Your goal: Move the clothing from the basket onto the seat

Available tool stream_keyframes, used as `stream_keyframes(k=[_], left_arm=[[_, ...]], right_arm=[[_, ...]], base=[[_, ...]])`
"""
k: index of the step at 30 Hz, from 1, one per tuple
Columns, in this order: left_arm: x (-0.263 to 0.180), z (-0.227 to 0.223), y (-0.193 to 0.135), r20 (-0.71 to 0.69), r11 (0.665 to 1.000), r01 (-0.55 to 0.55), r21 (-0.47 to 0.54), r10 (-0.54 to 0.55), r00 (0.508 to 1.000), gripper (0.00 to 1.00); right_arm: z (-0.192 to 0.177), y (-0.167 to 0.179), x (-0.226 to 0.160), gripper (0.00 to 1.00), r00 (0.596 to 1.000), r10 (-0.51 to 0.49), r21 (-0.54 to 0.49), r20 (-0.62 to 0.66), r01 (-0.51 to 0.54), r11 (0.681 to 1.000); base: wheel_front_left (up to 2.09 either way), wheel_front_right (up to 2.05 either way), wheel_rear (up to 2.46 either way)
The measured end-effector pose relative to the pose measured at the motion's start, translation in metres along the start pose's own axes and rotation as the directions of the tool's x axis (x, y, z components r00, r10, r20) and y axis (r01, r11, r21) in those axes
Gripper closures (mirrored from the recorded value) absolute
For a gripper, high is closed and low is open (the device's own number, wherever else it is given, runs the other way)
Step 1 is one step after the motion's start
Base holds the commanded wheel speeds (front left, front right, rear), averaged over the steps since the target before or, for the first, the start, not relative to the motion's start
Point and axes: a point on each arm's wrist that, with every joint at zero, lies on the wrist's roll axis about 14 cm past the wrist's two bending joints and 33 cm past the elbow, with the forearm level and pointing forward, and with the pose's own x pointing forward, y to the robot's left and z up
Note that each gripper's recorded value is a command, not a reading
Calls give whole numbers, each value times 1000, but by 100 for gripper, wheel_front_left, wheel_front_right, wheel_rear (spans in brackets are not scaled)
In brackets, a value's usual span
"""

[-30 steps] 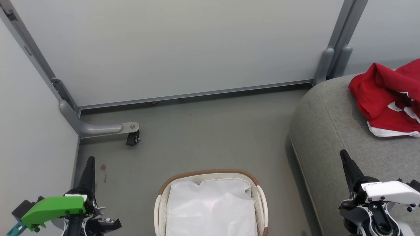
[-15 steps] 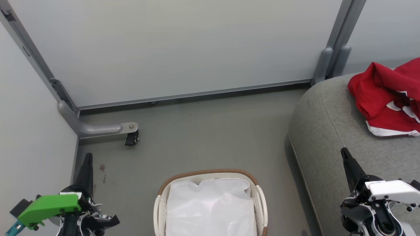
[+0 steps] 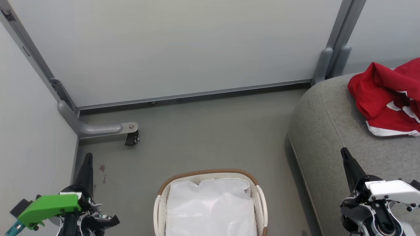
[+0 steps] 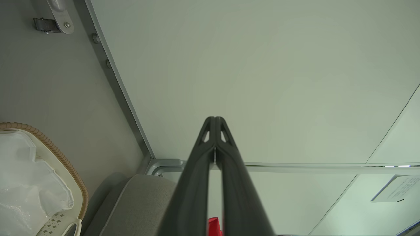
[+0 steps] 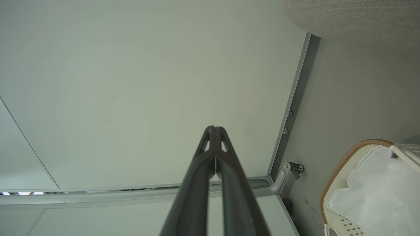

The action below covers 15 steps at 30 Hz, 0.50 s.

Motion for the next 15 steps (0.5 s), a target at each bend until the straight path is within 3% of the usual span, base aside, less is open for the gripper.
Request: stream_keyframes(k=[15], left_arm=[[0, 0, 0, 0, 1000, 0, 0, 0, 1000, 100]], right_arm=[[0, 0, 0, 100, 1000, 0, 0, 0, 0, 1000]], base=[[0, 0, 0]])
